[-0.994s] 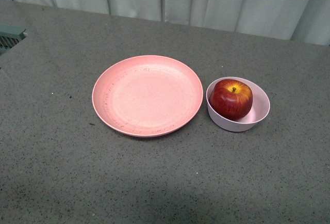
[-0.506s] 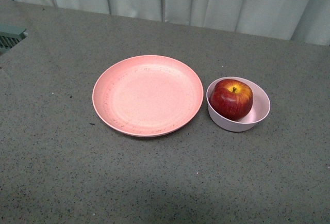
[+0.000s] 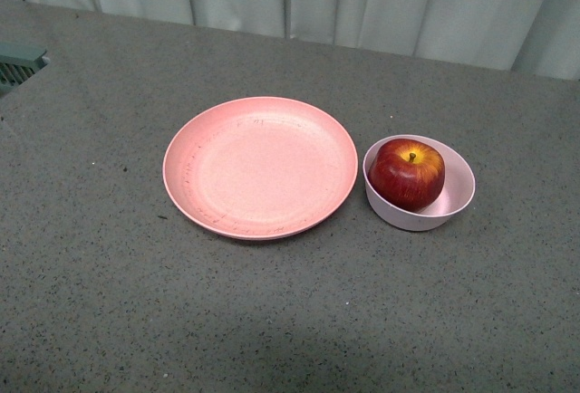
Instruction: Move apple from plate to bowl
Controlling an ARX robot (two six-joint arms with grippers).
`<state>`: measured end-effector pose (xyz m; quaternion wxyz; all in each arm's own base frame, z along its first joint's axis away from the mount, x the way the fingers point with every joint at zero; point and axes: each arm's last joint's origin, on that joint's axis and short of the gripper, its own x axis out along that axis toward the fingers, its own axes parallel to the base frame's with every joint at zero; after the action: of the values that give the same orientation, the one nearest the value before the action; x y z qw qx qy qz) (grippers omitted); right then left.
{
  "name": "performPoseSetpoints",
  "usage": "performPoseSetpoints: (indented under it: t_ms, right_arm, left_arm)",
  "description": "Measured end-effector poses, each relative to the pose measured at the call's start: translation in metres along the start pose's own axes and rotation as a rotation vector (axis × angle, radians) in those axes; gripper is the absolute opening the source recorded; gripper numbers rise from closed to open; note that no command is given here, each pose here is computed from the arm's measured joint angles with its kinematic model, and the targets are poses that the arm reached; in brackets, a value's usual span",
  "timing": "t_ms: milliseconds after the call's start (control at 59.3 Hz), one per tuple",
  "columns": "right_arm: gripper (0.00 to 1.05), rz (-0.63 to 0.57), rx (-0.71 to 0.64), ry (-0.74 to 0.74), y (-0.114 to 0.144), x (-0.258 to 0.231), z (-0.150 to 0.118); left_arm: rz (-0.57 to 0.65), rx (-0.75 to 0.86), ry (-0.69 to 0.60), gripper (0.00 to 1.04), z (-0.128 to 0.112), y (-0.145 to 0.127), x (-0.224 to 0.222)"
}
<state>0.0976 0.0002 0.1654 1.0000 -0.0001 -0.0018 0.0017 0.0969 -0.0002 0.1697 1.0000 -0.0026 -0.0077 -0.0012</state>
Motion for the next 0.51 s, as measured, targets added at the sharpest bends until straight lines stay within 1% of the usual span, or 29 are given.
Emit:
performPoseSetpoints:
  t_ms: [67, 118, 152, 169, 219, 236, 303, 337, 354, 388, 404, 421, 455, 506]
  right_arm:
    - [0.95, 0.0, 0.0, 0.0, 0.0, 0.0, 0.0]
    - [0.95, 0.0, 0.0, 0.0, 0.0, 0.0, 0.0]
    - [0.95, 0.0, 0.0, 0.0, 0.0, 0.0, 0.0]
    - [0.95, 0.0, 0.0, 0.0, 0.0, 0.0, 0.0]
    - [0.95, 0.0, 0.0, 0.0, 0.0, 0.0, 0.0]
    - [0.95, 0.0, 0.0, 0.0, 0.0, 0.0, 0.0]
    - [0.95, 0.0, 0.0, 0.0, 0.0, 0.0, 0.0]
    - [0.95, 0.0, 0.0, 0.0, 0.0, 0.0, 0.0]
    - [0.95, 0.0, 0.0, 0.0, 0.0, 0.0, 0.0]
    - [0.95, 0.0, 0.0, 0.0, 0.0, 0.0, 0.0]
    - [0.95, 0.0, 0.0, 0.0, 0.0, 0.0, 0.0]
    - [0.95, 0.0, 0.0, 0.0, 0.0, 0.0, 0.0]
    - [0.95, 0.0, 0.0, 0.0, 0.0, 0.0, 0.0]
    - [0.95, 0.0, 0.0, 0.0, 0.0, 0.0, 0.0]
  left_arm:
    - [0.0, 0.0, 0.0, 0.04, 0.0, 0.0, 0.0]
    - [0.0, 0.0, 0.0, 0.1, 0.0, 0.0, 0.0]
    - [0.0, 0.0, 0.0, 0.17, 0.0, 0.0, 0.0]
    - [0.0, 0.0, 0.0, 0.22, 0.0, 0.0, 0.0]
    - [0.0, 0.0, 0.0, 0.33, 0.0, 0.0, 0.0]
    - [0.0, 0.0, 0.0, 0.35, 0.0, 0.0, 0.0]
    - [0.0, 0.0, 0.0, 0.51, 0.0, 0.0, 0.0]
    - [0.0, 0.0, -0.001, 0.6, 0.0001, 0.0, 0.0]
    - [0.0, 0.0, -0.001, 0.69, 0.0001, 0.0, 0.0]
    - [0.0, 0.0, -0.001, 0.76, 0.0001, 0.0, 0.0]
    - [0.0, 0.0, -0.001, 0.78, 0.0001, 0.0, 0.0]
    - [0.0, 0.0, -0.001, 0.83, 0.0001, 0.0, 0.0]
    - [0.0, 0.0, -0.001, 0.91, 0.0001, 0.0, 0.0]
    - [0.0, 0.0, -0.001, 0.98, 0.0001, 0.0, 0.0]
